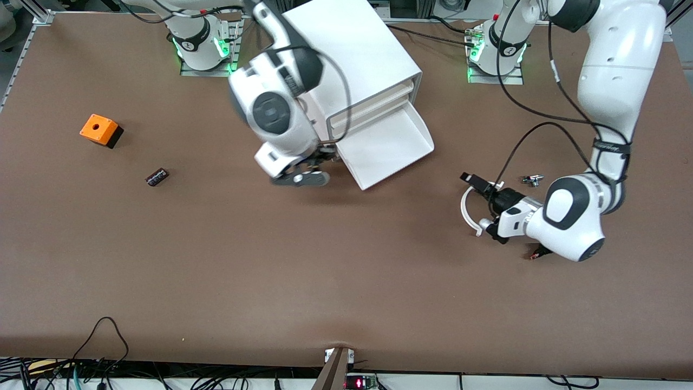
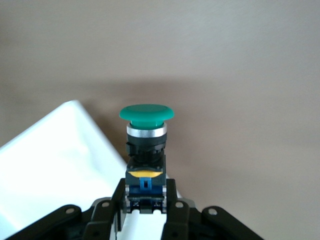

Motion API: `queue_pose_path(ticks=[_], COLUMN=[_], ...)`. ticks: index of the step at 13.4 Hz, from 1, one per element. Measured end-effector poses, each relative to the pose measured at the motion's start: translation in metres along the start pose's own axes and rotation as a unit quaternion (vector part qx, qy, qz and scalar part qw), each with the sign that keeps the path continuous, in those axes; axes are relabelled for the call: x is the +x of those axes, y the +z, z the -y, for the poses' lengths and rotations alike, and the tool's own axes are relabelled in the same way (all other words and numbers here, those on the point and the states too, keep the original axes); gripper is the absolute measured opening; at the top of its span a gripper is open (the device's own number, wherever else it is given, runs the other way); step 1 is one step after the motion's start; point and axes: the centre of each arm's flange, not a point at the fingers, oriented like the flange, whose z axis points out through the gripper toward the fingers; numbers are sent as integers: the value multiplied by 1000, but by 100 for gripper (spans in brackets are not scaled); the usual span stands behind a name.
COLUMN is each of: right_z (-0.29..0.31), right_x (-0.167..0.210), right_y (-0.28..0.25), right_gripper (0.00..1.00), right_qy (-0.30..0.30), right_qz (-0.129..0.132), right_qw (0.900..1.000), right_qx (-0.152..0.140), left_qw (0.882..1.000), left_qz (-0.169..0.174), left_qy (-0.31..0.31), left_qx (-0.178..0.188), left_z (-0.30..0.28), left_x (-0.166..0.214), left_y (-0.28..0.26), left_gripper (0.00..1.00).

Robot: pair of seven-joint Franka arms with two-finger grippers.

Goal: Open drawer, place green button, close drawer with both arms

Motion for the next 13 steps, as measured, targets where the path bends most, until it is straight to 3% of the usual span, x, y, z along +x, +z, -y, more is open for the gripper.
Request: queue_pose_path(ticks=[4, 9, 13], right_z=[92, 110, 113], right_x=[-55, -67, -63], right_y=[32, 64, 107], right_gripper=[33, 33, 33], right_qy=[24, 28, 27], right_qz=[-25, -26, -22], right_qw=[999, 999, 999], right_qx=[19, 9, -5], left_qw=[988, 959, 920], left_qz=[-29, -39, -74], left_qy=[0, 14, 43], left_qx=[152, 280, 382], left_z=[-14, -29, -69], left_x=[-10, -15, -18], left_y=[-50, -86, -145], left_gripper=[100, 100, 100])
